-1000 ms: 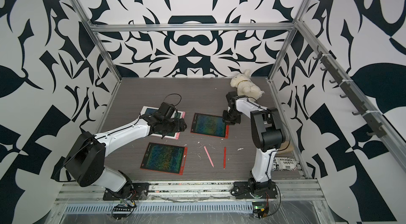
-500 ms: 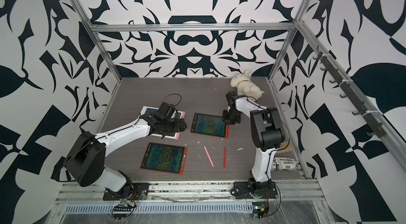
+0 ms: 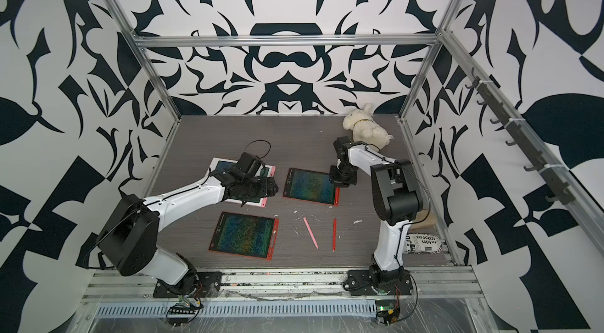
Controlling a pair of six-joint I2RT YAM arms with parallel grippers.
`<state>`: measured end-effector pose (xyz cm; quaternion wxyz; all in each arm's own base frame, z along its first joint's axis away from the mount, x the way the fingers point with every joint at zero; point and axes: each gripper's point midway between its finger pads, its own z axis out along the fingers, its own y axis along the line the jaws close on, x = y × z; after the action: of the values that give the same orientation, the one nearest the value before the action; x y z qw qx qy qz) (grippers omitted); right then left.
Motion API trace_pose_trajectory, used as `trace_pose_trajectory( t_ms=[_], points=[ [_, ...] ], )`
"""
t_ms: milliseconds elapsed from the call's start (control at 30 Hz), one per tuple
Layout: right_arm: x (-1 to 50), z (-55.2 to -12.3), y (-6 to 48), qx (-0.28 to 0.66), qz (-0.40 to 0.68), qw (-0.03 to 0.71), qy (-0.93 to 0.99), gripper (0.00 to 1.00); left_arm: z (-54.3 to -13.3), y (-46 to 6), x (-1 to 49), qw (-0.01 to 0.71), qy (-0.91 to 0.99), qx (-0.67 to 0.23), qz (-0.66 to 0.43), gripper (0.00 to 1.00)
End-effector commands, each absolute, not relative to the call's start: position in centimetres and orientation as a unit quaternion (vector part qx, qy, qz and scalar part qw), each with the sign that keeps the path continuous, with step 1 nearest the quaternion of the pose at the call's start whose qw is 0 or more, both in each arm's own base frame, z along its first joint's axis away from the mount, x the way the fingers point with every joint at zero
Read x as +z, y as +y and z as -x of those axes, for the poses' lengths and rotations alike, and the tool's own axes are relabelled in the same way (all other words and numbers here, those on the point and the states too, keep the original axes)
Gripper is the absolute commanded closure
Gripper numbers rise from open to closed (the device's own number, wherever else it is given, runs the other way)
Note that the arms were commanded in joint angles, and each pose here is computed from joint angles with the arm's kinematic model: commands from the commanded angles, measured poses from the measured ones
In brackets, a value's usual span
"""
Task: Place the stylus back onto the writing tablet
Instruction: Place the stylus on the writing tablet.
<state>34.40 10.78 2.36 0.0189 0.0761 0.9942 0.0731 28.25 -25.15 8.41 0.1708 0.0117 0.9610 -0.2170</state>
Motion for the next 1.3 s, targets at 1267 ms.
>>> trace_pose_trajectory(
  t_ms=[1267],
  points=[
    [2.3, -34.6, 9.5, 0.014, -0.086, 0.003, 0.996, 1.00, -29.0, -26.7, 9.2, 0.168, 0.959, -0.225, -0.032, 0.19]
  ],
)
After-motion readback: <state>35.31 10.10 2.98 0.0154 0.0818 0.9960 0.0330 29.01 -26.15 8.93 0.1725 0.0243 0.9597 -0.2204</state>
